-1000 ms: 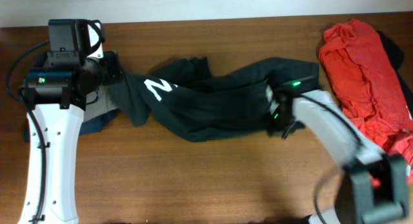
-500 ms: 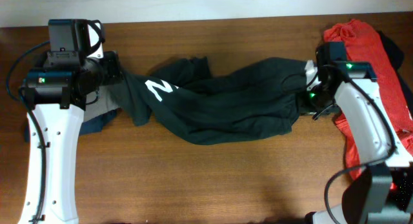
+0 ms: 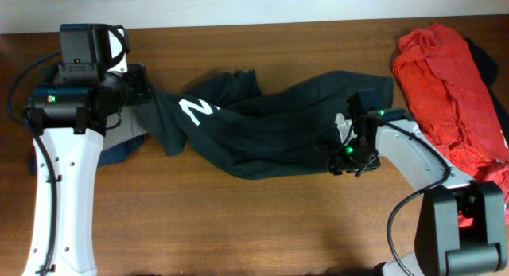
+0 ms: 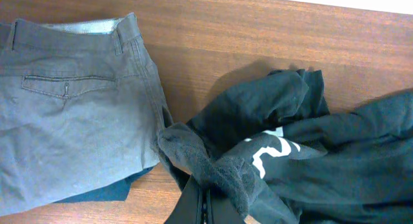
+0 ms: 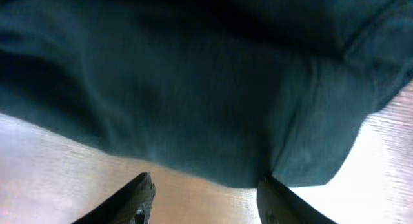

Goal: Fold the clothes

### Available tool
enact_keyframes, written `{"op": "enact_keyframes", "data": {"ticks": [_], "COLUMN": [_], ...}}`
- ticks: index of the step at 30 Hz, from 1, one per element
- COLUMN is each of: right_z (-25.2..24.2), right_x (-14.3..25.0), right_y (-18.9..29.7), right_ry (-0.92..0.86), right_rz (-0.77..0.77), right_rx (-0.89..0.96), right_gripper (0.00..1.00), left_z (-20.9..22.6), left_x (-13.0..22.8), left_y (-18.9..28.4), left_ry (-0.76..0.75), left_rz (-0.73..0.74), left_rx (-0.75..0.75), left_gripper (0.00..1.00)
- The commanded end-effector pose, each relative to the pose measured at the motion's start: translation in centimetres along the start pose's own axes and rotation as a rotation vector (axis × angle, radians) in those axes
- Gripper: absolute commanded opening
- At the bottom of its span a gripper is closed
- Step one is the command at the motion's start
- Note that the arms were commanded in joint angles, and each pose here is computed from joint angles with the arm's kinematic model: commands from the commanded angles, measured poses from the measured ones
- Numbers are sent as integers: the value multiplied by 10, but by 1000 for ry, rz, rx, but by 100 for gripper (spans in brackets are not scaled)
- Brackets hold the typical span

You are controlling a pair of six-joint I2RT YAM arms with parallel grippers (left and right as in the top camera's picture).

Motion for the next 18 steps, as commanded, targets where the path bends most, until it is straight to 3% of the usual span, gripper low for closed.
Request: {"op": "enact_keyframes", "data": {"ticks": [1,7,18], "right_z": [0,1,-5], "right_x": [0,-15,8], "right_y": [-14,-16,-38], "right_ry": [9,2,-10], "right_rz": [-34,-144,-79], "right_rx": [-15,-24,-15], "right_gripper": [57,56,57], "left_z": [0,0,0], "left_x": [1,2,2], "left_y": [-2,-2,-2], "left_ry": [-15,-15,-15], "left_rz": [4,11,11], "left_rx": [-4,-4,-4], "left_gripper": [1,1,1]}}
Point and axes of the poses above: each gripper's point midway between its finger pads, its own y axis back along the fingers, its own z axis along the line the jaws close on, x = y × z, the point moved 8 cm from there along y, back along the fingers, and after that the axes turned 5 degrees about -y, right-handed, at the moved point
